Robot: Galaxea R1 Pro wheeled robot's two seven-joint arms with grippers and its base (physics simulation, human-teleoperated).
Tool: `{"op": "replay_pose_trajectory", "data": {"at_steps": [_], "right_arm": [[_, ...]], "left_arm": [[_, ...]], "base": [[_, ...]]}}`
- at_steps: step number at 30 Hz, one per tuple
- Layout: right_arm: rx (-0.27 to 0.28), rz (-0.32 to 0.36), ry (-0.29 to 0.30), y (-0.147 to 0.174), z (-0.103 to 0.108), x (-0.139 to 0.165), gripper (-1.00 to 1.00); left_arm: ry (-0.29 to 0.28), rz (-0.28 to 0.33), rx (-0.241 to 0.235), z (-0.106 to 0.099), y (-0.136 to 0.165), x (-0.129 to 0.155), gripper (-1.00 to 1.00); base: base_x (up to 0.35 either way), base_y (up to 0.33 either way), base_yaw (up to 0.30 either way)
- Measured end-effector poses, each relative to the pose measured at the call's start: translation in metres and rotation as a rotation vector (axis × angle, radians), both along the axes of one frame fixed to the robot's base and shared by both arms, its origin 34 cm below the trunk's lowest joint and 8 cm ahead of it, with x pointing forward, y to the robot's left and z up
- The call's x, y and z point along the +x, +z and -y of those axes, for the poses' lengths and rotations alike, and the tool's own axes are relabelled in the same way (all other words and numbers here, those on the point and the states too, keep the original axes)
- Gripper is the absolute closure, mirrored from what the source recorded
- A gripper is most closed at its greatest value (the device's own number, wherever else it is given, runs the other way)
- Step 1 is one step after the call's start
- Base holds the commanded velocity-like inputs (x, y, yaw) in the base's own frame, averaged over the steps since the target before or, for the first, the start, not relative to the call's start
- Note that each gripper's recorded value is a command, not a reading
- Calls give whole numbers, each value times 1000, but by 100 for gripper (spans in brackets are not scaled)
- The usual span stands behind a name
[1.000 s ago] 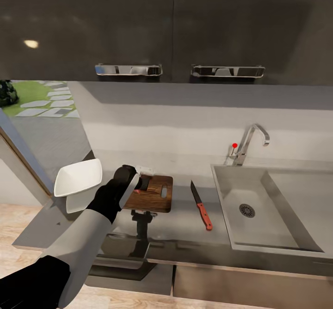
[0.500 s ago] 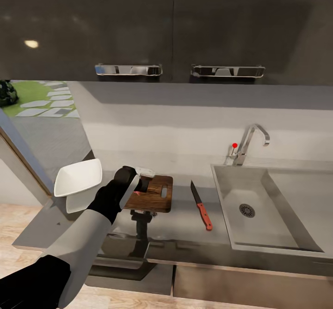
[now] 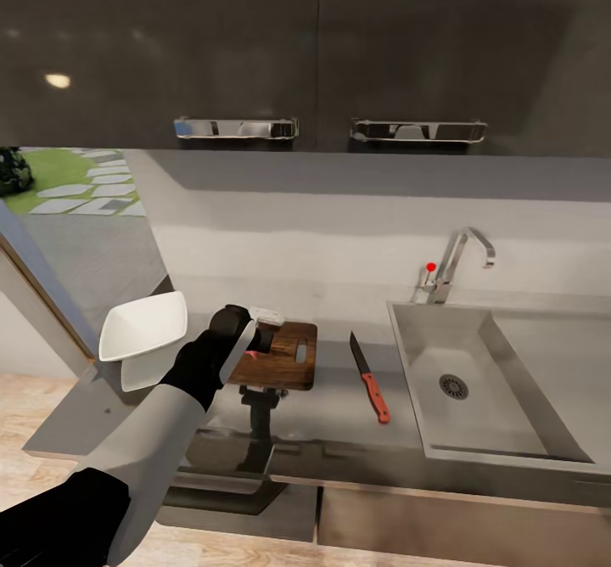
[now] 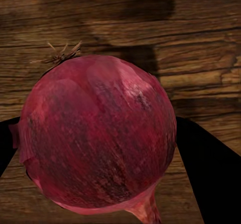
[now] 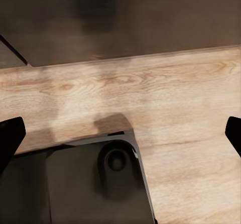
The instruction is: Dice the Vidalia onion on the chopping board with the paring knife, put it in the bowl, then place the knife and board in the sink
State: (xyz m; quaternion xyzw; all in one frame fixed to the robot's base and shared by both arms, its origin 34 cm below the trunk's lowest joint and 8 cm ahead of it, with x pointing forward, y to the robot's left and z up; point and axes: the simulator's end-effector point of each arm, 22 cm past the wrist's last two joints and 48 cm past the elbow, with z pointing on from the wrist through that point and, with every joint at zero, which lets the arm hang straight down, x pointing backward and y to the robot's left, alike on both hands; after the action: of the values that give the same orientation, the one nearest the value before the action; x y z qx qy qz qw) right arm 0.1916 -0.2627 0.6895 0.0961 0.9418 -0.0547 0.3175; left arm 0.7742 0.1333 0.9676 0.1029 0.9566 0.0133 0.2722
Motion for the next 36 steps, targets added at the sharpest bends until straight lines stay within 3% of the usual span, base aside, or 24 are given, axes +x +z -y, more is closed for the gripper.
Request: {"op": "replay_pose_trajectory", "data": {"at_steps": [20, 36], "right_arm": [[1, 0, 0, 0, -1, 0, -100], [4, -1, -2, 0, -3, 0, -100]], "left_arm": [[0, -2, 0, 0, -1, 0, 100], [0, -3, 0, 0, -1, 0, 100]], "base": [[126, 0, 0], [-47, 0, 0]]}}
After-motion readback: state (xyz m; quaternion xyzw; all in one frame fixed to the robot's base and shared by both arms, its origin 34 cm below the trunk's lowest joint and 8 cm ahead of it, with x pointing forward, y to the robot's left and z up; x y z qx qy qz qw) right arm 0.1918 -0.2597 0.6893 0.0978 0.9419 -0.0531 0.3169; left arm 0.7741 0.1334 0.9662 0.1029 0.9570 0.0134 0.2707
